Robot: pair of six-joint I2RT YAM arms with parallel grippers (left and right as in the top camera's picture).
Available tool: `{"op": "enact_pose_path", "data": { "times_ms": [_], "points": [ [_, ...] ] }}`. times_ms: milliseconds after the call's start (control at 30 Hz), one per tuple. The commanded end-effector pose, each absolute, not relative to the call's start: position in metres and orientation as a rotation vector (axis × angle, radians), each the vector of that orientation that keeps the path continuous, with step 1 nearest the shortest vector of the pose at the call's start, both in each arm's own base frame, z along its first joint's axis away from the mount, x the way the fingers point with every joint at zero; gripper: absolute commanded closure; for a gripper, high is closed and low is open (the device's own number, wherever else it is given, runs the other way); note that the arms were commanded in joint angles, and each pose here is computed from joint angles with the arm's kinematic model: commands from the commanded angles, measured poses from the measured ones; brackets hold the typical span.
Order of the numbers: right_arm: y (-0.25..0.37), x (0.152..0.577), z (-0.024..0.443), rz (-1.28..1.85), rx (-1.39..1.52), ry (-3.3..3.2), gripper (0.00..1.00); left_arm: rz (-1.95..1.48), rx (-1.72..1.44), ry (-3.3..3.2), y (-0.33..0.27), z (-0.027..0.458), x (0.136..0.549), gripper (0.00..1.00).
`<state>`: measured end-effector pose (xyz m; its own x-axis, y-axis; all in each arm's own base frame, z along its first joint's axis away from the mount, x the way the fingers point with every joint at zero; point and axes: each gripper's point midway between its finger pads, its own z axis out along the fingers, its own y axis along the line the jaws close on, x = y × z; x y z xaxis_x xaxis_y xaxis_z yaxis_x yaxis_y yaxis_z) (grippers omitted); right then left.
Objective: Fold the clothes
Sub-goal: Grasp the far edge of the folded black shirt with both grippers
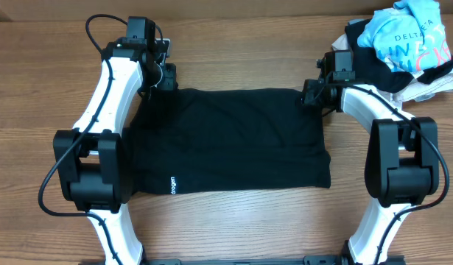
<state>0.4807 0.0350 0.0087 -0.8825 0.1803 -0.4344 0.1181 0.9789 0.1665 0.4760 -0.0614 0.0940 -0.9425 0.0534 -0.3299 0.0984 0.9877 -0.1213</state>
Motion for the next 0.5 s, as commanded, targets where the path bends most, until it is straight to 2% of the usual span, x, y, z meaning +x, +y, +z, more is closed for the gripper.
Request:
{"op": "enact_pose_path", "data": {
  "times_ms": [0,267,467],
  "points": [
    [0.0332,0.4865,0.0049,0.172,0.209,2.652,0.42,-0.21,0.103,2.778,-0.0661,0.1048,0.4786,0.96],
    [0.0273,0.4912,0.007,0.127,0.218,2.629,0.4,-0.202,0.102,2.777,-0.0651,0.1048,0.479,0.96],
    [0.0356,0.4839,0.0038,0.189,0.205,2.664,0.61,-0.2,0.1,2.784,-0.0641,0.1041,0.4774,0.96]
  ]
}}
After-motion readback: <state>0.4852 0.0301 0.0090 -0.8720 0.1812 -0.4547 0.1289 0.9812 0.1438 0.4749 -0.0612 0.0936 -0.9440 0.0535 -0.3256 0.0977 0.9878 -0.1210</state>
